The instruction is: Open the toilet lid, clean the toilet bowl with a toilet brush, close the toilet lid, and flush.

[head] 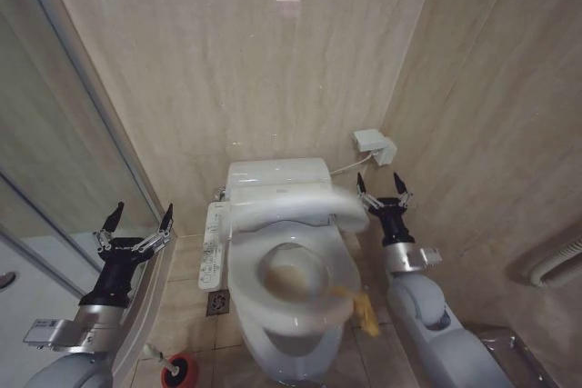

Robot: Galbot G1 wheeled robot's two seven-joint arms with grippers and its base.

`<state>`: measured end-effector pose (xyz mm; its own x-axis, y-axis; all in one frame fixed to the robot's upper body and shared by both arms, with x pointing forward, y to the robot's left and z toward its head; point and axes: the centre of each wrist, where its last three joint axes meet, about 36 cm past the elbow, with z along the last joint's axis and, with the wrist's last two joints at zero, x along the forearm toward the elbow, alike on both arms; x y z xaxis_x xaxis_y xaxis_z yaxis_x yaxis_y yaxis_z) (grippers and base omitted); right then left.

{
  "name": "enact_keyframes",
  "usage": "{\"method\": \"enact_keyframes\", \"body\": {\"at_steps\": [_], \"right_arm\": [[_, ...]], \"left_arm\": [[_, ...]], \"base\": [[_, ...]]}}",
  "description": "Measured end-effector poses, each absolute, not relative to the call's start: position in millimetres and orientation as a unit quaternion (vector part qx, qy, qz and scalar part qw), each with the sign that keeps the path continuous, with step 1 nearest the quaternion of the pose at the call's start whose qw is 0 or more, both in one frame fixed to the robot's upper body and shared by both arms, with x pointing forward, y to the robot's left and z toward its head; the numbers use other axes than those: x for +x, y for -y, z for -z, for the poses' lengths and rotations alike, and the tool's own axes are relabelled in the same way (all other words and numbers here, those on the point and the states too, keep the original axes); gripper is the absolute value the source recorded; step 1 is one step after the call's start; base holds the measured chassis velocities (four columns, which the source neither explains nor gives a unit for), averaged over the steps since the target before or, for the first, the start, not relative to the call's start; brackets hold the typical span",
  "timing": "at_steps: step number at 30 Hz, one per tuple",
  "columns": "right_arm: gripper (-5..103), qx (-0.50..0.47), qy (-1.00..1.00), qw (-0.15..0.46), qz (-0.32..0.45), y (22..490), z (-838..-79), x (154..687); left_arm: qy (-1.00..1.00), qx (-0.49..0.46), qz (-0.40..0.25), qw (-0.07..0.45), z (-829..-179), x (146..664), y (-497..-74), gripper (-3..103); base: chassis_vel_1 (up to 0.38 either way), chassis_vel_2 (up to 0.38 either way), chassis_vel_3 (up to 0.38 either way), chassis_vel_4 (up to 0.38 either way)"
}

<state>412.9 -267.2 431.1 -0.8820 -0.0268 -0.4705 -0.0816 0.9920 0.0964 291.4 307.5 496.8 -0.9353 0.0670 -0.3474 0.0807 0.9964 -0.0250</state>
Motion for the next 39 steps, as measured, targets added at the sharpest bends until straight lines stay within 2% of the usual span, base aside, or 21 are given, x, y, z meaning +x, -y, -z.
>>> {"method": "enact_keyframes", "body": {"at_steps": [17, 39], "right_arm": [[100, -0.005, -0.969, 0.242, -0.057, 271, -422, 350], [100, 0.031, -0.956, 0.288, -0.038, 269, -461, 283]], "left_arm": [[-0.982, 0.042, 0.031, 0.183, -503, 284, -298, 100], [-0.981, 0.052, 0.054, 0.18, -496, 273, -276, 100]], "base": [[0.0, 0.0, 0.0, 0.0], [0.0, 0.0, 0.0, 0.0]]}}
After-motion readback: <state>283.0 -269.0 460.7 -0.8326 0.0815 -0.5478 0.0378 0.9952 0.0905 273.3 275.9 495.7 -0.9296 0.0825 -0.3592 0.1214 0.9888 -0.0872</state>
